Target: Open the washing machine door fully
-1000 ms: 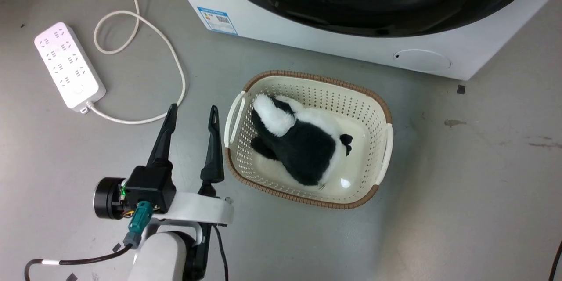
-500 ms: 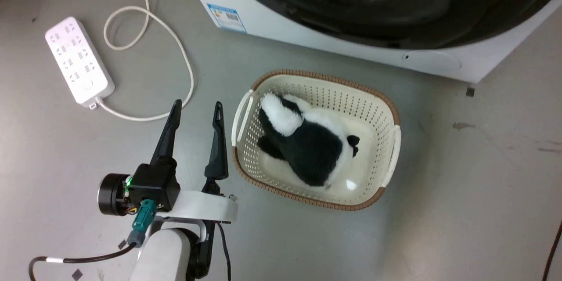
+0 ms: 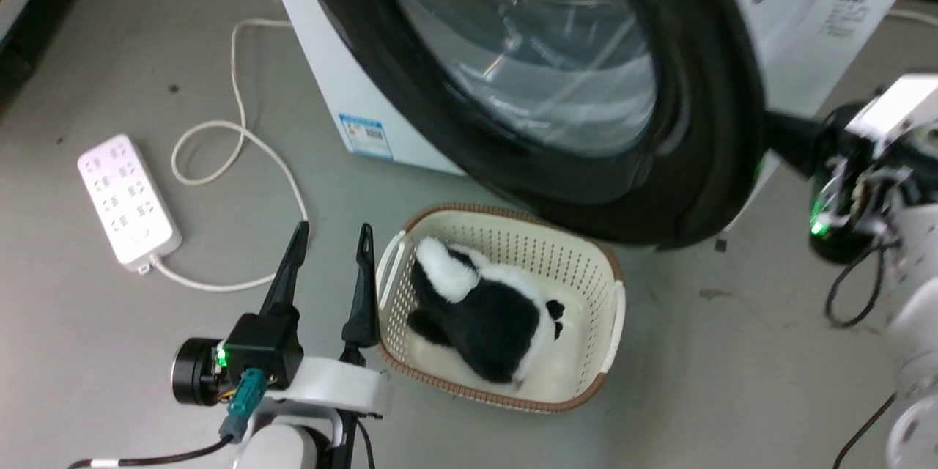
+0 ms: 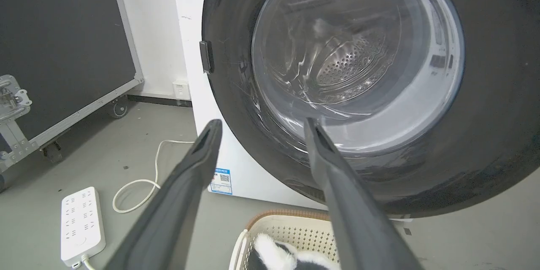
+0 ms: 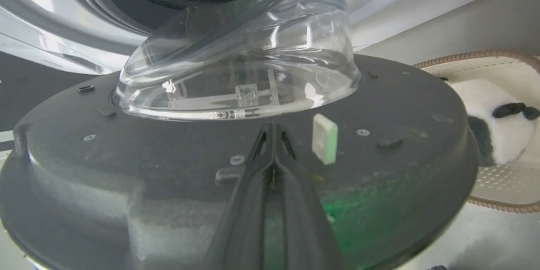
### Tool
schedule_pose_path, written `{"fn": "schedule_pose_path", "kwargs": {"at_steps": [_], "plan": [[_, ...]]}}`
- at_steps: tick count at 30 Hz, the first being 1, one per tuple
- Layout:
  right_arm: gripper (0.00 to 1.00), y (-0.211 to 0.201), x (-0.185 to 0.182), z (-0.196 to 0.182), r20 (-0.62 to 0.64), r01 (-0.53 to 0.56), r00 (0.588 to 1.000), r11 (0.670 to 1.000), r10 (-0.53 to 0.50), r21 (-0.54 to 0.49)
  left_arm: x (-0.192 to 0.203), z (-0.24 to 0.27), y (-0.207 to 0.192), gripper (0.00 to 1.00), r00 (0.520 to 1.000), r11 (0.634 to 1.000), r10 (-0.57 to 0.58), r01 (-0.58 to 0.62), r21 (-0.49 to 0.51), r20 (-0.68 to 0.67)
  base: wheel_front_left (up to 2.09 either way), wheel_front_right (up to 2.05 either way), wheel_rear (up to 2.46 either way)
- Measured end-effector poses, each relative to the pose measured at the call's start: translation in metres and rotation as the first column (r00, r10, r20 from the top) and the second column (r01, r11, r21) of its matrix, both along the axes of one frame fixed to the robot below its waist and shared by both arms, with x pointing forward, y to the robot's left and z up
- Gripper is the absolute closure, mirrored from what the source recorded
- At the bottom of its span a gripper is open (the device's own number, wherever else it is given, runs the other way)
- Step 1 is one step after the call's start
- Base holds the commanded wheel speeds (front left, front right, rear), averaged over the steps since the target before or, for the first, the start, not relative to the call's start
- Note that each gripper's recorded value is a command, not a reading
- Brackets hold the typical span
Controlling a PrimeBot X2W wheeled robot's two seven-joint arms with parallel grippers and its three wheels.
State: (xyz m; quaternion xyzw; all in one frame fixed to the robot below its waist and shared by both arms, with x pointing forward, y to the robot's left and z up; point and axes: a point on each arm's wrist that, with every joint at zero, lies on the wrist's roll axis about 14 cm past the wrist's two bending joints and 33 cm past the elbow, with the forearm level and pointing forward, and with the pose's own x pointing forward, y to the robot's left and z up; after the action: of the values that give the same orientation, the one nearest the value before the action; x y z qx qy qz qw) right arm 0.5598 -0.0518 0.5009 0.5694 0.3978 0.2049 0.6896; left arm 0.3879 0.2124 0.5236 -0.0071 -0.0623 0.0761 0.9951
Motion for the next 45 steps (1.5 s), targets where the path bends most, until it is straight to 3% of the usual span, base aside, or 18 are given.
{"fn": "schedule_pose_path", "kwargs": {"at_steps": [10,16,17,22,30,35,36,37,38,42,45], "plan": [[1.0,0.018,-0.06,0.002,0.001,-0.127,0.992,0.991,0.127,0.037,-0.019,0.008,-0.007,0.0,0.999,1.0,-0.019,0.02,-0.015,0.025,0.0,0.0,0.0],[1.0,0.045,-0.088,0.004,-0.007,-0.241,0.97,0.965,0.243,0.107,-0.028,0.01,-0.006,0.0,0.999,1.0,-0.016,0.017,-0.017,0.032,0.0,0.0,0.0],[1.0,0.063,-0.1,0.007,0.007,-0.293,0.956,0.947,0.294,0.132,-0.032,0.011,-0.005,0.0,0.999,1.0,-0.014,0.015,-0.016,0.034,0.0,0.0,0.0],[1.0,0.086,-0.123,0.0,0.007,-0.344,0.938,0.925,0.347,0.16,-0.038,0.008,-0.004,0.0,1.0,1.0,-0.011,0.012,-0.016,0.026,0.0,0.0,0.0],[1.0,0.111,-0.151,-0.012,0.001,-0.376,0.924,0.908,0.382,0.184,-0.044,-0.001,-0.004,0.0,1.0,1.0,-0.016,0.016,-0.022,0.0,0.0,0.0,0.0],[1.0,0.112,-0.146,-0.003,0.035,-0.321,0.947,0.928,0.32,0.192,-0.043,-0.003,-0.004,0.0,1.0,0.999,-0.019,0.018,-0.026,-0.006,0.0,0.0,0.0],[0.62,0.109,-0.142,0.0,0.048,-0.296,0.955,0.936,0.292,0.189,-0.042,-0.004,-0.005,0.0,1.0,0.999,-0.02,0.02,-0.028,-0.007,0.0,0.0,0.0],[0.05,0.105,-0.137,0.004,0.065,-0.268,0.963,0.945,0.26,0.187,-0.042,-0.003,-0.005,0.0,1.0,0.999,-0.02,0.02,-0.032,-0.006,0.0,0.0,0.0],[0.0,0.1,-0.132,0.008,0.081,-0.239,0.97,0.954,0.228,0.183,-0.041,-0.003,-0.006,0.0,1.0,0.999,-0.023,0.023,-0.035,-0.003,0.0,0.0,0.0],[0.0,0.062,-0.109,0.024,0.189,-0.09,0.98,0.99,0.068,0.105,-0.038,0.002,-0.011,0.0,0.999,0.998,-0.042,0.042,-0.046,0.013,0.0,0.0,0.0],[0.0,0.014,-0.091,0.044,0.339,0.087,0.937,0.996,-0.084,0.004,-0.034,0.005,-0.017,0.0,0.998,0.997,-0.062,0.063,-0.049,0.025,0.0,0.0,0.0]]}}
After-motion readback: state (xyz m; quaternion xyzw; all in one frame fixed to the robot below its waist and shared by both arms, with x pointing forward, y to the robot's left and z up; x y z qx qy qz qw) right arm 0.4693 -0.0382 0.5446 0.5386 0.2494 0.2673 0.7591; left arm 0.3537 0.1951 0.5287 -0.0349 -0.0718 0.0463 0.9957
